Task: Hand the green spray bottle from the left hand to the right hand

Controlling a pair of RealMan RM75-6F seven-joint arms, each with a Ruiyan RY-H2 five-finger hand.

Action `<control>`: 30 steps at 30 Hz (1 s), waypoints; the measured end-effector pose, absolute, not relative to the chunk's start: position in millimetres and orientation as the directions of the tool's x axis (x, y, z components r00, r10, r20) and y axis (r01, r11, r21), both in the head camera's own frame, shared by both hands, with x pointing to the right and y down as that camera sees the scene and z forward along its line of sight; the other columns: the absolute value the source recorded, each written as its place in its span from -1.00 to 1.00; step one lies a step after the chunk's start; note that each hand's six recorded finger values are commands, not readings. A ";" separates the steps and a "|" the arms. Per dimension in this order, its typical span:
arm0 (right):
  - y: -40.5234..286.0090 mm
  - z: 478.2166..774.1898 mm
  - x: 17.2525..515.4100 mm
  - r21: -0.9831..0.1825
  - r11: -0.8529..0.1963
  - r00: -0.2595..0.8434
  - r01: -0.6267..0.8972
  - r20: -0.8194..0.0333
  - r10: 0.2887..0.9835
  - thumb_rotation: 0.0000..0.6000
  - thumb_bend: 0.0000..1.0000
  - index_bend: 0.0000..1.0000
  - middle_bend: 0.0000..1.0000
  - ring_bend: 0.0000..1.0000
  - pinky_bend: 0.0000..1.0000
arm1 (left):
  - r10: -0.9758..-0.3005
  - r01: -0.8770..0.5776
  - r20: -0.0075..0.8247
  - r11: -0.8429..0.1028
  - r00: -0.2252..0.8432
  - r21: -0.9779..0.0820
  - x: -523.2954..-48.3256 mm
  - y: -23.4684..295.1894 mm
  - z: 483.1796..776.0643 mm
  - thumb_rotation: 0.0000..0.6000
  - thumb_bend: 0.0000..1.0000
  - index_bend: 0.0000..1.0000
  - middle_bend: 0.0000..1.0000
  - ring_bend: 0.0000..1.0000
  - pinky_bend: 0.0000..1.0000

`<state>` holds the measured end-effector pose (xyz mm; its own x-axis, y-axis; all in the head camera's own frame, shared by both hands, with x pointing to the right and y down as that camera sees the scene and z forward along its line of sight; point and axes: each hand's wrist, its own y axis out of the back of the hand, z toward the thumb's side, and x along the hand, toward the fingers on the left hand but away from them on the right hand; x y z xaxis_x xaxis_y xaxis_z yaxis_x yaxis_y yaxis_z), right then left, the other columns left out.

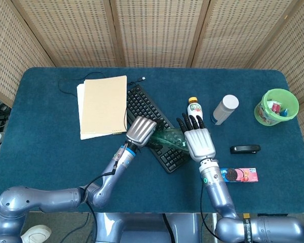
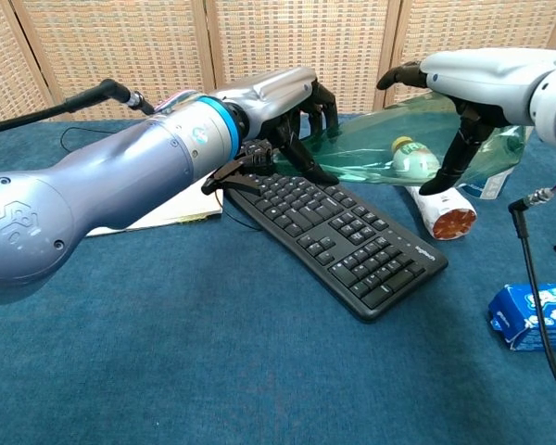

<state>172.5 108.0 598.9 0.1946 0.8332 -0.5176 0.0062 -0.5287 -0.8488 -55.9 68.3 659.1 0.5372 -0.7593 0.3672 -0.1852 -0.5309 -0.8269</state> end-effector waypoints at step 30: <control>102.0 608.9 180.0 -0.853 -0.522 0.175 0.013 -0.512 0.841 1.00 -0.36 0.32 -0.29 -0.15 0.01 | -0.744 -0.249 0.351 -0.563 0.569 -0.788 -58.1 69.6 643.7 1.00 -0.86 -1.00 -1.00 -0.97 -0.65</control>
<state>180.0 102.0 608.9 0.1748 0.8410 -0.5120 0.0131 -0.5219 -0.8529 -58.1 69.6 643.7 0.5689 -0.7437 0.3511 -0.2493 -0.5628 -0.7881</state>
